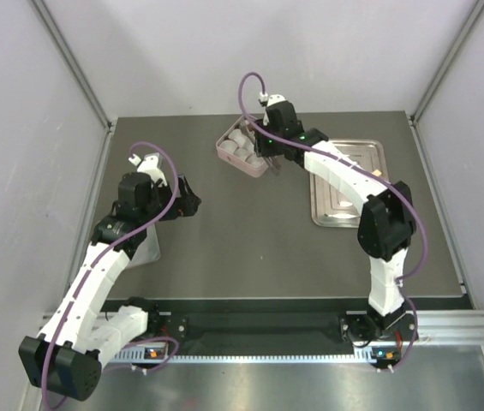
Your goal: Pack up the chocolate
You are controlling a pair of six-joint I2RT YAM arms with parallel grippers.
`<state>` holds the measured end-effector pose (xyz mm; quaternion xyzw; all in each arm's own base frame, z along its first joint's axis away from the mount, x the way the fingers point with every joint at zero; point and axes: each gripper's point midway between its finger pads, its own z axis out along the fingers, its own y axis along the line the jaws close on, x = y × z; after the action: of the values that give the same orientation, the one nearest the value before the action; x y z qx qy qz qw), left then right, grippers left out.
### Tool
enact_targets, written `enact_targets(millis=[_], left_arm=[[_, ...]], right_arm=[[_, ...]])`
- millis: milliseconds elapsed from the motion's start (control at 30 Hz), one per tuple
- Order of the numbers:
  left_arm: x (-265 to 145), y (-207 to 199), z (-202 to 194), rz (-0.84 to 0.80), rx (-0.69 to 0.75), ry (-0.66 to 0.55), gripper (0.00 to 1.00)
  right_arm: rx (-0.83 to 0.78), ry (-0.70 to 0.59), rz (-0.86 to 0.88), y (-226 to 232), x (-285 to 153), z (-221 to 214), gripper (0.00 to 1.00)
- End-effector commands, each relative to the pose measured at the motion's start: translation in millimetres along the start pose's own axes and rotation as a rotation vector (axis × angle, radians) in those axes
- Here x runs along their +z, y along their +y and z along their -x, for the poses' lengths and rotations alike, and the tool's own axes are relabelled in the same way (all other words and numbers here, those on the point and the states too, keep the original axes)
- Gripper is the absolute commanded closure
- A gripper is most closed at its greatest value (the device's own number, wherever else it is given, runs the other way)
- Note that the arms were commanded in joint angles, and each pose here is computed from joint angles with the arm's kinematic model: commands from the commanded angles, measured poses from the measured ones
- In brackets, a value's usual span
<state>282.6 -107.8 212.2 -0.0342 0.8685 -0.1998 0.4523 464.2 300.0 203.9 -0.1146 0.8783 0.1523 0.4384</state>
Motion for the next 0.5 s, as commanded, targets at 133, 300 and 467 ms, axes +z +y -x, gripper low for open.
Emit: enact_targets(millis=[133, 300, 467], left_arm=[[-4, -5, 16, -0.016, 0.022, -0.069, 0.01], [-4, -5, 16, -0.014, 0.022, -0.068, 0.01], [-4, -5, 16, -0.014, 0.022, -0.068, 0.01]], right_arm=[[-0.101, -0.161, 0.071, 29, 33, 40, 0.62], [-0.121, -0.151, 0.053, 27, 53, 34, 0.62], [-0.132, -0.127, 0.019, 19, 72, 19, 0.6]])
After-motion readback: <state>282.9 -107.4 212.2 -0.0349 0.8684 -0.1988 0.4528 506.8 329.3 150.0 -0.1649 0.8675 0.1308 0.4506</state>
